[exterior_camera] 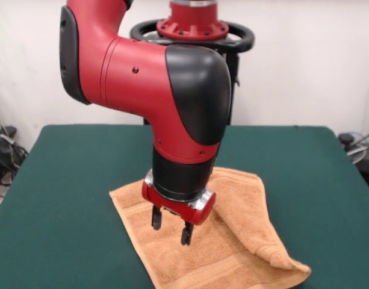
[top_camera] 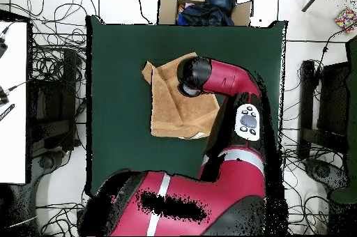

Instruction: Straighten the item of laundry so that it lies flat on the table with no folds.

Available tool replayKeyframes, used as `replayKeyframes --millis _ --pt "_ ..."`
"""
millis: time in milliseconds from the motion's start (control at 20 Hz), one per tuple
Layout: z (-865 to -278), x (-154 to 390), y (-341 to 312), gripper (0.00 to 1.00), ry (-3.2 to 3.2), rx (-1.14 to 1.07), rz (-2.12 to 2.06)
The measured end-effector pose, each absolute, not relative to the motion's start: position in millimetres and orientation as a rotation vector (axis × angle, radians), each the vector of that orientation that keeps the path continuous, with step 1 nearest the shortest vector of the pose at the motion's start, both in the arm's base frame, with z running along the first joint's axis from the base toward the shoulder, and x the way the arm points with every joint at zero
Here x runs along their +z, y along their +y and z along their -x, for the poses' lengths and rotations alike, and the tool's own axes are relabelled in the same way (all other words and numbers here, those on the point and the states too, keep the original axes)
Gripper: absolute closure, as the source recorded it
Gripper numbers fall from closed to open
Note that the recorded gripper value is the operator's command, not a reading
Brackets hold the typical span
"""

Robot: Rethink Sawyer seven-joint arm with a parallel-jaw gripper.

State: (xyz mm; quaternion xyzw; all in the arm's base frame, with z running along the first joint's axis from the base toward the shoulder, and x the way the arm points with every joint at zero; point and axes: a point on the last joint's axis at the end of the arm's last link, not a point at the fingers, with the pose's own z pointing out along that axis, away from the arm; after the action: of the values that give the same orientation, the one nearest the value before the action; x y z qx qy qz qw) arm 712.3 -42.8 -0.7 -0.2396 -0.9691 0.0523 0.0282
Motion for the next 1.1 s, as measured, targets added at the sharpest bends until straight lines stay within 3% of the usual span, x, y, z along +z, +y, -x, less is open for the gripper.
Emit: replayKeyframes --millis 1100 --pt "-690.9 -27.0 -77.6 0.00 -3.193 0.149 0.719"
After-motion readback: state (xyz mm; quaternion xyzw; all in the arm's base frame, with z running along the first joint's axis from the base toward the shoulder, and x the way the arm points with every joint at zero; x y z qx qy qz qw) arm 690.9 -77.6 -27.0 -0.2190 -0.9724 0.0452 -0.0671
